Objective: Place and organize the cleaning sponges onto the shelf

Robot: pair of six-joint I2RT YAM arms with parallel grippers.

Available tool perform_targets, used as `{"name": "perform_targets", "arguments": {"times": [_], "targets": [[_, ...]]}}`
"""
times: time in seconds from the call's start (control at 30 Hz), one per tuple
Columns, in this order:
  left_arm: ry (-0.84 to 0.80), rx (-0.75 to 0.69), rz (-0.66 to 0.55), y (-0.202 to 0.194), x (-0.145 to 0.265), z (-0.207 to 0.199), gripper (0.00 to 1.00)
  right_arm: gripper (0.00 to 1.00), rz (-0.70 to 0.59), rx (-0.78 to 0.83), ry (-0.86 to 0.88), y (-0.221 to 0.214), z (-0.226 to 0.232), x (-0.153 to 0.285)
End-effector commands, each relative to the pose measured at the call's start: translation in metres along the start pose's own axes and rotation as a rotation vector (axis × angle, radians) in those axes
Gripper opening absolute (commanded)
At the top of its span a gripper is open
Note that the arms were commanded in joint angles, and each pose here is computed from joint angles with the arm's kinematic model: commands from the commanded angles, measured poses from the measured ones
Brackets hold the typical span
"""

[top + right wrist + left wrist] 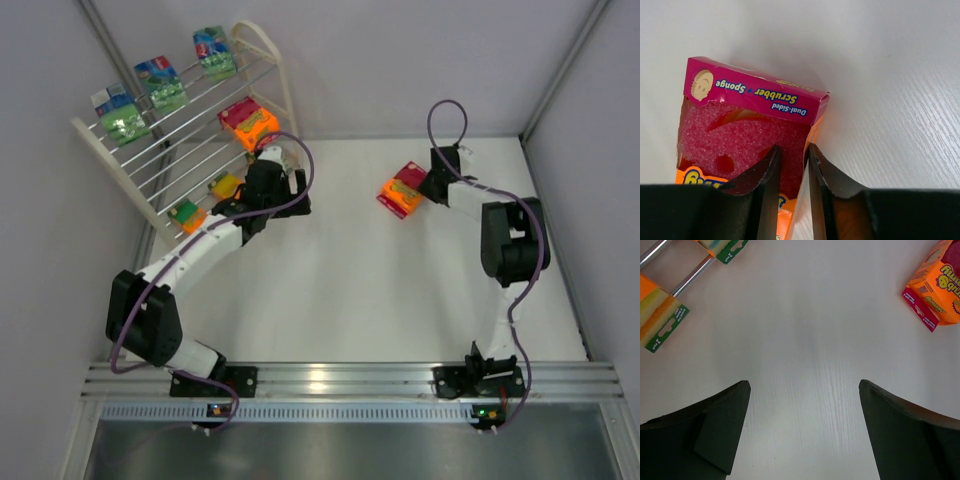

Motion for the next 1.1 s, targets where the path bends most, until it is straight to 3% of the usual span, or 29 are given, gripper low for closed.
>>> {"name": "perform_targets", "arguments": {"times": [0.0,0.2,0.3,0.57,1.07], "targets": [[-0.066,-0.005,-0.037,0.012,0.001,-0.009,0.96,0.17,0.045,0.079,0.029,-0.003,0.001,0.018],[-0.271,0.011,-0.027,0.020,0.011,-0.043,0.95,0.20,0.116,0.257,0.146,-0.032,0.019,0.076],[-0.327,0.055,-0.001,0.017,0.014,-0.054,0.94,0.21,0.182,0.350,0.217,-0.071,0.030,0.111],[-0.340,0.057,0.140,-0.036,0.021,-0.076,0.90,0.22,0.345,0.430,0.342,-0.156,0.030,0.159],[-0.263,0.090,0.289,-0.115,0.042,-0.066,0.86,0.18,0.450,0.488,0.439,-0.226,0.032,0.196]]}}
Point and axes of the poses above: each gripper's point midway between its finger pads, its own x axis back along the fingers, its own z axis along the line the jaws close on, y = z × x, the point moved 2 cm from there along x, back along the fingers, and after that the axes turned 15 degrees about -x, right-handed, at the moved point
